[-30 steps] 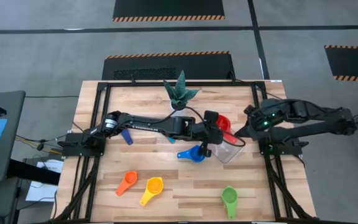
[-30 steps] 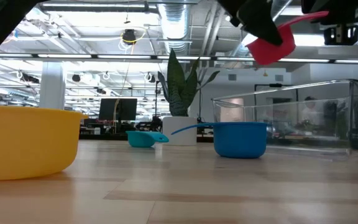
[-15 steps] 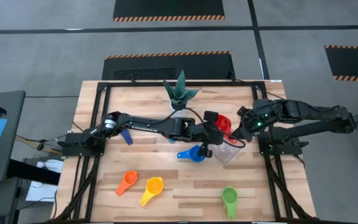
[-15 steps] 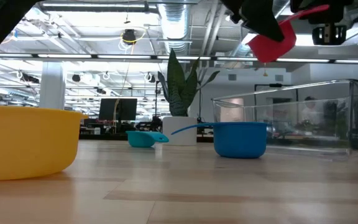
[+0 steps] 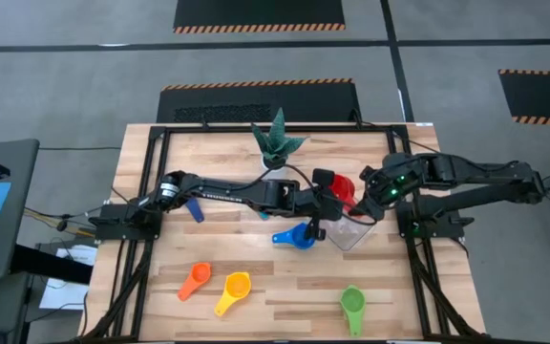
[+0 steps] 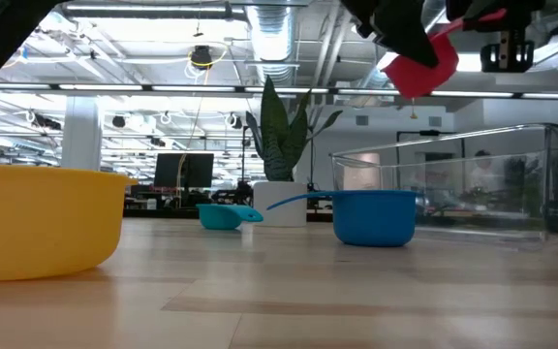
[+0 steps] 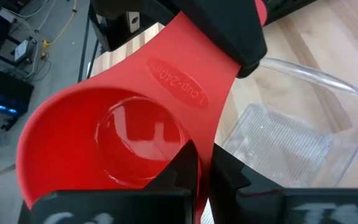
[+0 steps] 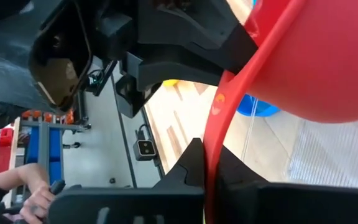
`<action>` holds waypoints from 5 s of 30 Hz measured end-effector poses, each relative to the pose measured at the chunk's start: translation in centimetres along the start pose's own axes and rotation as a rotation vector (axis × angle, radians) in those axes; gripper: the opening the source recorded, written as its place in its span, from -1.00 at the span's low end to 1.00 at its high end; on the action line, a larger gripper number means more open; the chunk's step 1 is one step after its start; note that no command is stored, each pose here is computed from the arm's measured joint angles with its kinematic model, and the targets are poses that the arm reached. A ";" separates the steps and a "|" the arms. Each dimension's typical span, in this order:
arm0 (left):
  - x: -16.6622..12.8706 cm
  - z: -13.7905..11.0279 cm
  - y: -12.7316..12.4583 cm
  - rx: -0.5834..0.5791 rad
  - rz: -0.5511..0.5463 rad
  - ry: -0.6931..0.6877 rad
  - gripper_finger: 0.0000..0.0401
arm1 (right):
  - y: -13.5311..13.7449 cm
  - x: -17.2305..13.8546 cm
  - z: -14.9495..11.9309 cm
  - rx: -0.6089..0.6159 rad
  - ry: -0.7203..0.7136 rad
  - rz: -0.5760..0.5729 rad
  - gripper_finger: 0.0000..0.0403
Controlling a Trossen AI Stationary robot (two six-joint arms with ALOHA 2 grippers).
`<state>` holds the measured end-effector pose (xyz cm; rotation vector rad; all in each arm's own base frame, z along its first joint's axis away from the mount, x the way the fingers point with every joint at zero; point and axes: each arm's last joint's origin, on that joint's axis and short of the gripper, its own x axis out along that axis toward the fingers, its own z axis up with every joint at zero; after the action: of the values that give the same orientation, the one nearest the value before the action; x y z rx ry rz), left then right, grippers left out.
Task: Nest measuring cups in basket
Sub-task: Put the red measuring cup into the transparent bin
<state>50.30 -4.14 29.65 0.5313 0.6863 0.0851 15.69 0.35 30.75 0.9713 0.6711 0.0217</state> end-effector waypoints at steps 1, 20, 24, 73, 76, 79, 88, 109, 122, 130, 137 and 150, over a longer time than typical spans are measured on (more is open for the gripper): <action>0.0 0.0 0.0 0.000 0.001 -0.001 -0.95 | 0.1 0.0 0.0 -0.002 -0.003 0.006 -0.97; -2.8 1.4 0.7 0.029 -0.006 0.026 -0.93 | 0.5 -0.1 0.3 -0.025 -0.019 0.050 -0.98; -3.2 1.4 0.9 0.036 -0.016 0.043 -0.93 | 0.5 -0.1 0.3 -0.028 -0.025 0.054 -0.98; -8.0 -0.6 -1.1 -0.110 0.132 0.396 -0.08 | -2.1 -0.2 -0.6 0.048 -0.112 -0.364 -0.98; -8.1 -0.7 -1.1 -0.119 0.132 0.412 -0.08 | -2.0 0.4 -0.3 -0.014 -0.184 -0.429 -0.98; -8.3 -1.1 -1.2 -0.137 0.134 0.445 -0.08 | -2.0 1.2 -0.3 -0.056 -0.184 -0.470 -0.98; -9.1 -2.6 -1.3 -0.184 0.150 0.600 -0.08 | -1.4 3.7 -1.0 -0.124 -0.119 -0.490 -0.98; -9.3 -2.8 -1.4 -0.235 0.170 0.620 -0.08 | -1.2 10.2 -2.9 -0.154 0.034 -0.543 -0.98; -9.2 -2.8 -1.4 -0.234 0.170 0.616 -0.08 | -2.6 10.5 -1.5 -0.176 0.147 -0.525 -0.98; -9.2 -2.7 -1.4 -0.241 0.171 0.610 -0.08 | -6.1 9.3 -0.3 -0.088 0.264 -0.368 -0.98; -9.1 -2.7 -1.4 -0.243 0.171 0.603 -0.08 | -6.7 8.0 0.4 -0.089 0.225 -0.261 -0.98; -8.8 -2.4 -1.3 -0.252 0.171 0.568 -0.08 | -9.3 7.4 2.1 -0.033 0.325 -0.127 -0.98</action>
<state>41.85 -6.35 32.63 0.3188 1.1634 0.4908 20.21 -4.39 20.60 0.8996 1.0275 0.0792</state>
